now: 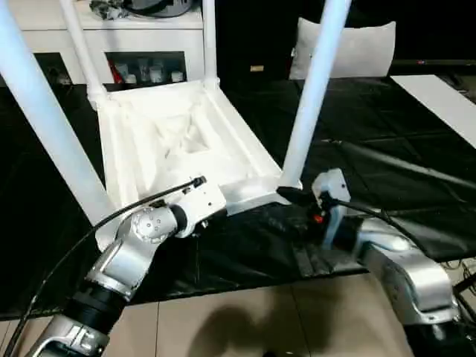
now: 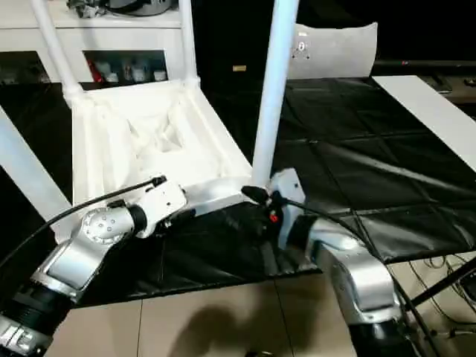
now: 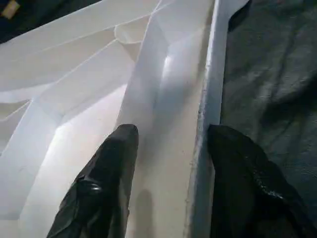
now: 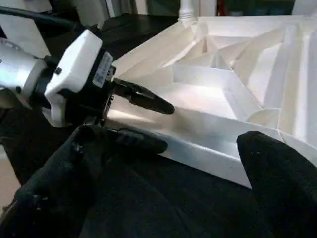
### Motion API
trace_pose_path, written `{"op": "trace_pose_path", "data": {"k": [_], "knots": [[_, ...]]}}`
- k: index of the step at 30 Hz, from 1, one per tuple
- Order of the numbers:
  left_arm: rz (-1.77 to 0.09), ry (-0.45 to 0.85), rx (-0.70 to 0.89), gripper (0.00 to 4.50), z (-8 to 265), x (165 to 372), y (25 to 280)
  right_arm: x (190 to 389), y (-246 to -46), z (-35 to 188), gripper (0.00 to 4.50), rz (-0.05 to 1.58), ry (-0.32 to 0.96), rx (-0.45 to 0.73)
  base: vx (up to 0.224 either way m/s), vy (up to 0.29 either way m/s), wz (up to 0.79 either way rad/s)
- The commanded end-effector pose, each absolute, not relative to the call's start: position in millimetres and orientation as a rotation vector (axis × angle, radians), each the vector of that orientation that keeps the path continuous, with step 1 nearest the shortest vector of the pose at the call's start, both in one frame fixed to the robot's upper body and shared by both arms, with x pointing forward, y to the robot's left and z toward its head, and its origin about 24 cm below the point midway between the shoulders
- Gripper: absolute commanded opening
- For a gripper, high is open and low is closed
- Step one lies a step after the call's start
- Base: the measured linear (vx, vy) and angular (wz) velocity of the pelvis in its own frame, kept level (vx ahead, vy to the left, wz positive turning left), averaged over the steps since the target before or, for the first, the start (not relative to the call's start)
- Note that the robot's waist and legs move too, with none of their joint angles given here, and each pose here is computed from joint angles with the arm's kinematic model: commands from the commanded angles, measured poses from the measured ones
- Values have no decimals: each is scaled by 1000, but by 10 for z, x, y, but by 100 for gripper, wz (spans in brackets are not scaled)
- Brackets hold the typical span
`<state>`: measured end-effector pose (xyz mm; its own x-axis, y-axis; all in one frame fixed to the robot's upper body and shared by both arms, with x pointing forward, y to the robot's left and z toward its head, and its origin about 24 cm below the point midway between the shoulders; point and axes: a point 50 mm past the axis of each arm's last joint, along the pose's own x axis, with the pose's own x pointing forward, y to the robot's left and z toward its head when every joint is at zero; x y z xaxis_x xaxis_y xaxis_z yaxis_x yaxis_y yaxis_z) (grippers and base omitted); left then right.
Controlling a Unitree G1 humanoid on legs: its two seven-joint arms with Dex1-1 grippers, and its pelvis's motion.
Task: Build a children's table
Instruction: Rotate table base
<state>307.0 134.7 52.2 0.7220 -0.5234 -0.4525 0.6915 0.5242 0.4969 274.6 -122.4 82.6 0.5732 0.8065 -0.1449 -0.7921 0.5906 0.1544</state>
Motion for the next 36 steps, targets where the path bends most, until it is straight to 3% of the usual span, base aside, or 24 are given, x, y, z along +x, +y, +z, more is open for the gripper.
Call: {"op": "trace_pose_path", "data": {"k": [1,7,8,12,13,17,18,21,24,26,30,32,34,36], "knots": [[-627,241,718,247,587,3147,1497,2799,-1207,841,450,916,197,49,0,0,0],[-596,180,467,247,633,3095,1444,2936,-1119,862,450,897,174,30,0,0,0],[-619,164,357,266,652,3032,1422,2979,-1104,865,450,889,173,33,0,0,0],[-685,161,237,286,653,2876,1429,3061,-1091,864,450,866,174,28,0,0,0],[-699,161,228,309,649,2841,1435,3077,-1087,864,450,863,174,27,0,0,0],[-768,200,170,327,598,2608,1526,3228,-1089,860,450,801,156,28,0,0,0],[-775,209,169,352,587,2583,1545,3252,-1096,858,450,787,156,33,0,0,0],[-798,227,165,364,579,2508,1622,3336,-1132,856,450,737,151,61,0,0,0],[-824,231,168,405,608,2457,1681,3417,-1196,859,450,682,145,63,0,0,0],[-847,244,161,409,638,2395,1785,3520,-1365,876,450,571,120,100,0,0,0],[-861,257,159,447,645,2362,1846,3579,-1495,882,450,491,109,105,0,0,0],[-874,275,161,450,642,2324,1925,3636,-1683,904,450,390,90,129,0,0,0],[-916,313,142,450,626,2242,2013,3684,-1994,883,450,234,91,153,0,0,0],[-946,334,108,450,620,2186,2046,3678,-2135,856,450,174,99,160,0,0,0]]}}
